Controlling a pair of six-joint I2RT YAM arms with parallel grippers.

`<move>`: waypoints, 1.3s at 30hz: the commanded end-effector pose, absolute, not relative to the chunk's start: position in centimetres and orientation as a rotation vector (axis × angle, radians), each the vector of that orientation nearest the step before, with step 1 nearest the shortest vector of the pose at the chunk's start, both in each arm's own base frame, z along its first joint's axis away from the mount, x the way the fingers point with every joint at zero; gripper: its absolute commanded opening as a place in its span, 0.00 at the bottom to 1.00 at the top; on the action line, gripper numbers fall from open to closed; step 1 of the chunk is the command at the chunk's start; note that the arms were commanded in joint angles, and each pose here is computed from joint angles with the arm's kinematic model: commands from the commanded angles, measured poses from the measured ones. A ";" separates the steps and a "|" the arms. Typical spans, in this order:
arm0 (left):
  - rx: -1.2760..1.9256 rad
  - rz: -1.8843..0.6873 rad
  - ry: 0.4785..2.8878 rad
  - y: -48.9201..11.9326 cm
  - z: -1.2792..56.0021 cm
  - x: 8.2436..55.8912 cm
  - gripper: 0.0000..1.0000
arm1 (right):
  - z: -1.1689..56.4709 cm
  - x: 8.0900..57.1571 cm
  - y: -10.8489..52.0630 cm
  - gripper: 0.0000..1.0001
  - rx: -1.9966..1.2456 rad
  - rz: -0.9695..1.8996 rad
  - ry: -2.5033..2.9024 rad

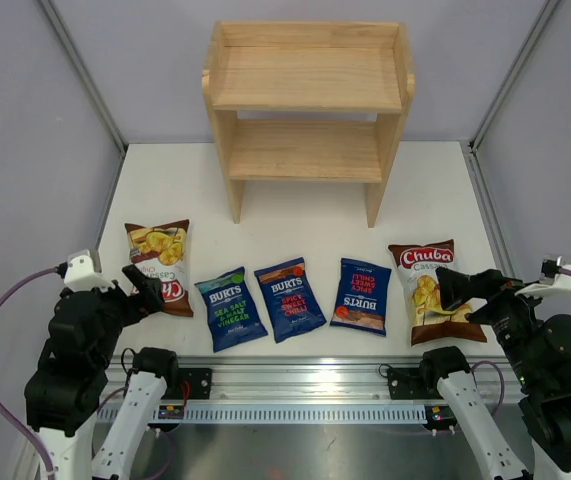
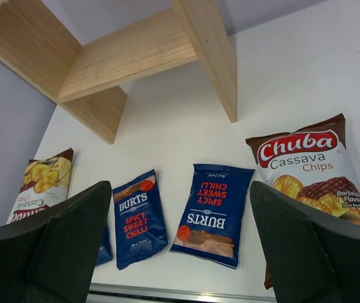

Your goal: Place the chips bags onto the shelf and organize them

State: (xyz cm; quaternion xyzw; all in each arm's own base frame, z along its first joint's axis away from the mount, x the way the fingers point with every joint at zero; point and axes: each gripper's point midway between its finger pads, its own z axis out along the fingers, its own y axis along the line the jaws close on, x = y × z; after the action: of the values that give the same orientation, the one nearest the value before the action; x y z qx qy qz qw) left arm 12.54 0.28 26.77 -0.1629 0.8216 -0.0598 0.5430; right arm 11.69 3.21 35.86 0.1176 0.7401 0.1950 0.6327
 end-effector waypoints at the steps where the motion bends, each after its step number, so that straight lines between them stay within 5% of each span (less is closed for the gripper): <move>1: -0.360 -0.238 1.954 -1.4 26.7 14.1 0.99 | 36.2 12.9 4.3 0.99 0.209 0.471 1.706; 9: -0.456 -0.653 2.133 -8.3 20.1 18.4 0.99 | 37.3 11.1 13.5 1.00 -0.199 0.990 1.655; 21: -0.641 -0.693 2.256 -9.9 10.7 22.2 0.98 | 34.7 12.4 13.9 0.99 -0.199 0.987 1.732; 34: -0.785 -0.420 2.306 -7.4 4.8 22.7 0.83 | 34.6 12.5 15.0 1.00 -0.210 1.082 1.723; 36: -0.787 -0.394 2.341 -7.3 3.4 22.5 0.65 | 34.6 12.5 15.0 0.99 -0.207 1.086 1.722; 39: -0.799 -0.382 2.365 -7.3 1.9 22.2 0.60 | 34.6 12.5 15.1 1.00 -0.208 1.094 1.723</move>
State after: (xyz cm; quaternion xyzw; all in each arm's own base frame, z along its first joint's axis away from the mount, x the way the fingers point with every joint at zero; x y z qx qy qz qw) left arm 21.11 -7.65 2.37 -0.2965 0.9015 -0.1489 0.2777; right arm 12.54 14.71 33.71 -0.0778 0.7321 0.4429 0.5118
